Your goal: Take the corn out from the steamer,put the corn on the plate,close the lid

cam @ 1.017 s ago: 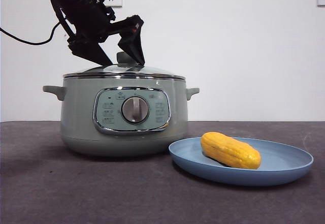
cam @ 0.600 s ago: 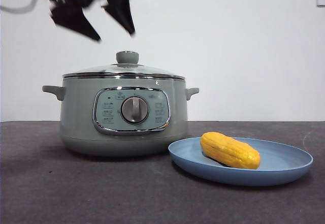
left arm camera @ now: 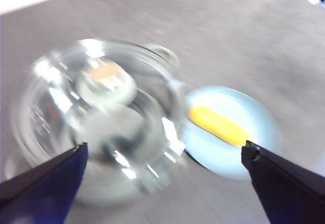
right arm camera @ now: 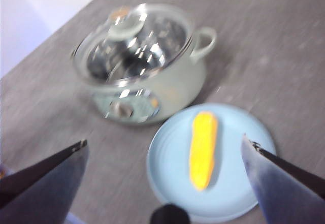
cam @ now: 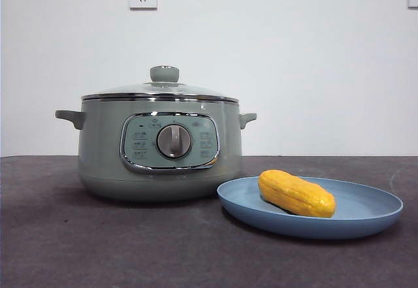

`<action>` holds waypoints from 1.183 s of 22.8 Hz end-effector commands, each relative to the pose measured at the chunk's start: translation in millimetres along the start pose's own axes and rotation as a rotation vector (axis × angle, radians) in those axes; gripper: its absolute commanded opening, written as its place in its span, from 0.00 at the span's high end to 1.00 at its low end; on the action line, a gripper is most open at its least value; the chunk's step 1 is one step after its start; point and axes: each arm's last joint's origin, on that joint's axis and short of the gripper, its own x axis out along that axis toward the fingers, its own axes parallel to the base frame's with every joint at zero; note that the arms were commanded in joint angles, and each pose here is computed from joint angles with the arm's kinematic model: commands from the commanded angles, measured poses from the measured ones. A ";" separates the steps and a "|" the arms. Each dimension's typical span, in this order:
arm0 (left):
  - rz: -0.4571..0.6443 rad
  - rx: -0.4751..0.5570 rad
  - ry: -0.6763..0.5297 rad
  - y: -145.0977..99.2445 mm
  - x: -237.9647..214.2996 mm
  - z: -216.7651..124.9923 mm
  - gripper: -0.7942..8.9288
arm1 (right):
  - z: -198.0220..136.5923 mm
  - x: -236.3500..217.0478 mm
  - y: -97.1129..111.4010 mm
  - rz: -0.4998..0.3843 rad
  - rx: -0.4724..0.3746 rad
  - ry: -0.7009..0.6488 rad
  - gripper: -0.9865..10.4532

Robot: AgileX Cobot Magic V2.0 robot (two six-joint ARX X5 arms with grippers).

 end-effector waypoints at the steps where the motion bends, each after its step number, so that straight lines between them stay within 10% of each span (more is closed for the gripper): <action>1: -0.048 -0.024 0.026 -6.7 -14.5 -9.8 0.34 | -5.0 1.2 0.2 0.034 -0.002 0.044 0.48; 8: -0.088 -0.048 0.094 -16.4 -39.4 -27.5 0.35 | -9.2 0.7 1.6 0.098 0.007 0.096 0.48; 11: -0.090 -0.063 0.138 -16.9 -40.3 -32.1 0.55 | -9.4 0.7 1.5 0.098 0.008 0.098 0.56; 15: -0.091 -0.066 0.153 -17.0 -40.5 -33.5 0.94 | -11.3 0.5 1.2 0.093 0.012 0.117 0.93; 27: -0.080 -0.061 0.154 -16.7 -40.5 -33.5 0.92 | -13.8 0.3 0.5 0.081 0.017 0.141 0.91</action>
